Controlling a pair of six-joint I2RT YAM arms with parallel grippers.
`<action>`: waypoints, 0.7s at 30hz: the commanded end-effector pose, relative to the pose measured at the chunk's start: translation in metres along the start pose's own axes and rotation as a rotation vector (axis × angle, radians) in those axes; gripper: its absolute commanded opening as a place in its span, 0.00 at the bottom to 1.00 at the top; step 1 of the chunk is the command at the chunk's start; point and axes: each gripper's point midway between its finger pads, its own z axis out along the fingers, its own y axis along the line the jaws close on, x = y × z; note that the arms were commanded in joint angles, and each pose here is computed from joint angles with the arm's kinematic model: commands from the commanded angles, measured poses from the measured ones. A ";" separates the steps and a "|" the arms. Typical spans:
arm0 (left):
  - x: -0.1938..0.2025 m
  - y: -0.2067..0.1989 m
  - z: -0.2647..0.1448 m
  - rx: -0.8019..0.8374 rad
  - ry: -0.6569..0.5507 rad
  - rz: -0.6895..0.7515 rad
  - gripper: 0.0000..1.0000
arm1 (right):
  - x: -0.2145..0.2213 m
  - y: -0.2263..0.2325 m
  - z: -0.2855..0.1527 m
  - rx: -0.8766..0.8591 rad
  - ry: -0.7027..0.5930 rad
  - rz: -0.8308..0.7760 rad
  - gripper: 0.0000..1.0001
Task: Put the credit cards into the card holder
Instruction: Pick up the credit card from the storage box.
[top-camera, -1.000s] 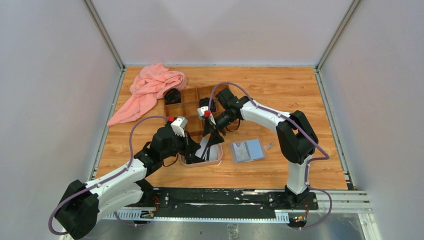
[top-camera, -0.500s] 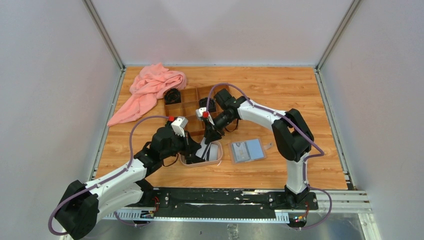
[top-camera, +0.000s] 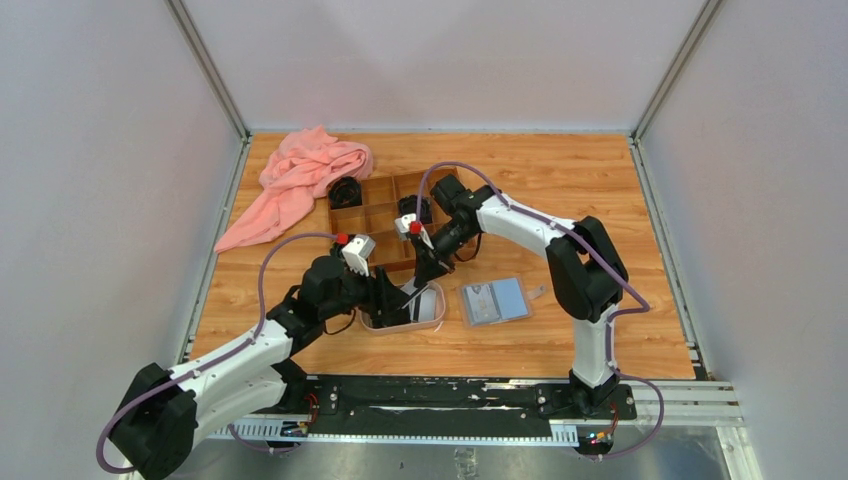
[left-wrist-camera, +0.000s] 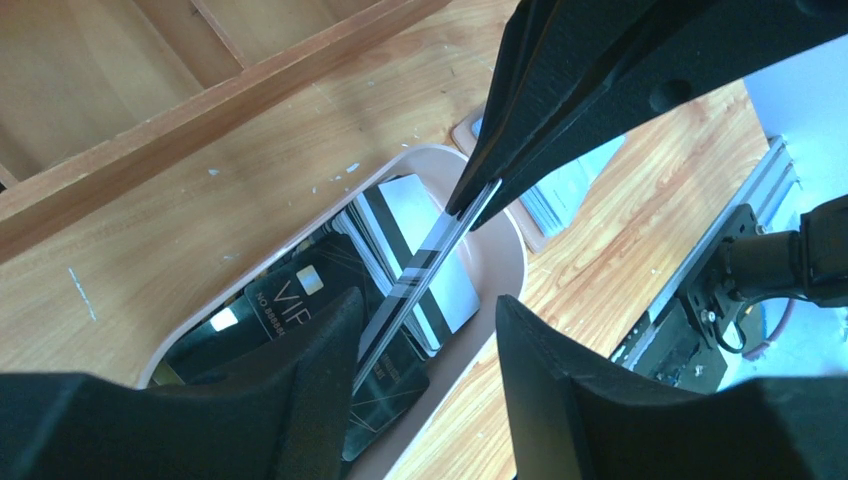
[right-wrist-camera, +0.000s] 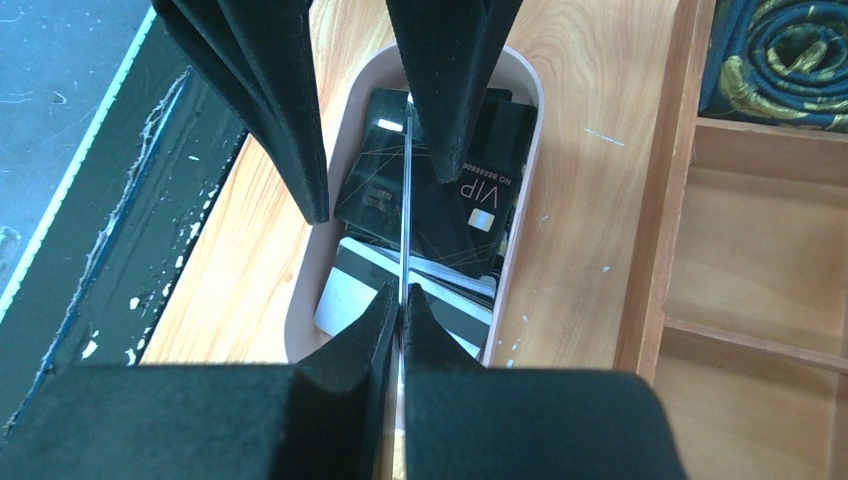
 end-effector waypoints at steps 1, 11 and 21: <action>0.003 -0.007 0.000 0.049 0.020 0.041 0.59 | 0.000 0.008 -0.002 -0.052 -0.023 0.059 0.00; 0.007 -0.014 0.002 0.097 0.060 0.069 0.56 | -0.004 0.020 -0.007 -0.097 -0.039 0.022 0.00; 0.021 -0.022 0.012 0.161 0.175 0.057 0.41 | -0.007 0.021 -0.008 -0.113 -0.046 0.018 0.00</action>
